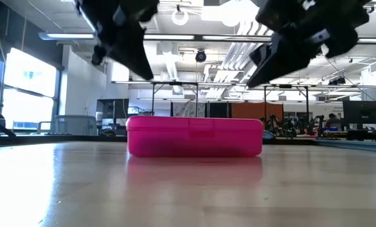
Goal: Pick & place school supplies into a supply box
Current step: Return to Home Position
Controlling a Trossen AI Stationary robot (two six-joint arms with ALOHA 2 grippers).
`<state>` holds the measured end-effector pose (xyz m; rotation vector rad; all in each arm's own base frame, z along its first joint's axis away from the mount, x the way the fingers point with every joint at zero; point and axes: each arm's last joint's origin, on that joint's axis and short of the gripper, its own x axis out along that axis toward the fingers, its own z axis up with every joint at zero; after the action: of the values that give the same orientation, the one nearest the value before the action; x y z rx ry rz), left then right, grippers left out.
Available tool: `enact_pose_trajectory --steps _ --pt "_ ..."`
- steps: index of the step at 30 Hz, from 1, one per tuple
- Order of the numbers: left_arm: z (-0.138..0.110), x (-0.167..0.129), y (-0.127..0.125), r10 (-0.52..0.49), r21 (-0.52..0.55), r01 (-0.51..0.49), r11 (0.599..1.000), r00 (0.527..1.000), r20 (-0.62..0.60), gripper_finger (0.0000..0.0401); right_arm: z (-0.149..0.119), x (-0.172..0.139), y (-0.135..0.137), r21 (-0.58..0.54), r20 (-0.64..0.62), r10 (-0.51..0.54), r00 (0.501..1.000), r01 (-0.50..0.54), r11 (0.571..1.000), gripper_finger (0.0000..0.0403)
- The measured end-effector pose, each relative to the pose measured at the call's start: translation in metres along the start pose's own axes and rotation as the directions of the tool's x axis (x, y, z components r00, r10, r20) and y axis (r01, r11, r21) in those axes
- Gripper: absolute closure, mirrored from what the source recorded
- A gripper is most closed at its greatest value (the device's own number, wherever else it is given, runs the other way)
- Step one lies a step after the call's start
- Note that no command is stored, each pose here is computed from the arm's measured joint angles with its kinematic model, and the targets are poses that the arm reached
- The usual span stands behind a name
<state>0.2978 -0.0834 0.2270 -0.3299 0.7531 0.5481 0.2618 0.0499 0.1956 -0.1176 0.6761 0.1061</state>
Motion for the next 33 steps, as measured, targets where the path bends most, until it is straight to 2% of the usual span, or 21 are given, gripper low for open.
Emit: enact_pose_trajectory --steps 4,6,10,14,18,22,25,28,30,33 --pt "0.016 -0.028 0.005 0.073 0.075 -0.073 0.995 0.997 0.0 0.0387 0.008 -0.022 0.002 0.06 0.063 -0.023 0.998 0.019 0.998 0.0403" --pt "0.019 -0.044 0.01 0.126 0.129 -0.123 0.984 0.992 -0.019 0.0376 0.014 -0.034 0.007 0.055 0.114 -0.01 0.993 0.003 0.998 0.0403" --pt "0.022 -0.091 0.019 0.187 0.213 -0.18 0.96 0.982 -0.01 0.0367 0.022 -0.063 0.018 -0.02 0.221 -0.017 0.975 0.022 1.0 0.0403" --pt "0.015 -0.142 0.034 0.193 0.312 -0.191 0.931 0.981 0.025 0.0382 0.028 -0.108 0.022 -0.124 0.36 -0.021 0.933 0.07 0.99 0.0403" --pt "-0.003 -0.181 0.058 0.133 0.389 -0.141 0.91 0.99 0.047 0.0386 0.022 -0.153 0.018 -0.133 0.464 0.001 0.886 0.069 0.989 0.0403" --pt "-0.029 -0.199 0.097 0.043 0.382 -0.137 0.914 0.969 0.245 0.0366 0.003 -0.176 0.011 -0.106 0.528 -0.01 0.849 0.078 0.991 0.0403" --pt "-0.051 -0.191 0.129 -0.059 0.297 -0.056 0.953 0.929 0.365 0.0358 -0.02 -0.173 0.009 -0.085 0.574 -0.011 0.819 0.074 0.994 0.0403" --pt "-0.072 -0.173 0.15 -0.17 0.175 0.108 0.979 0.907 0.386 0.0367 -0.045 -0.161 0.007 -0.059 0.635 -0.028 0.772 0.085 0.995 0.0403" --pt "-0.079 -0.166 0.16 -0.25 0.143 0.211 0.967 0.89 0.381 0.0379 -0.059 -0.152 0.006 -0.033 0.692 -0.051 0.72 0.102 0.994 0.0403" --pt "-0.084 -0.161 0.167 -0.33 0.216 0.261 0.941 0.849 0.412 0.0391 -0.075 -0.143 0.004 -0.002 0.76 -0.075 0.645 0.117 0.993 0.0403"
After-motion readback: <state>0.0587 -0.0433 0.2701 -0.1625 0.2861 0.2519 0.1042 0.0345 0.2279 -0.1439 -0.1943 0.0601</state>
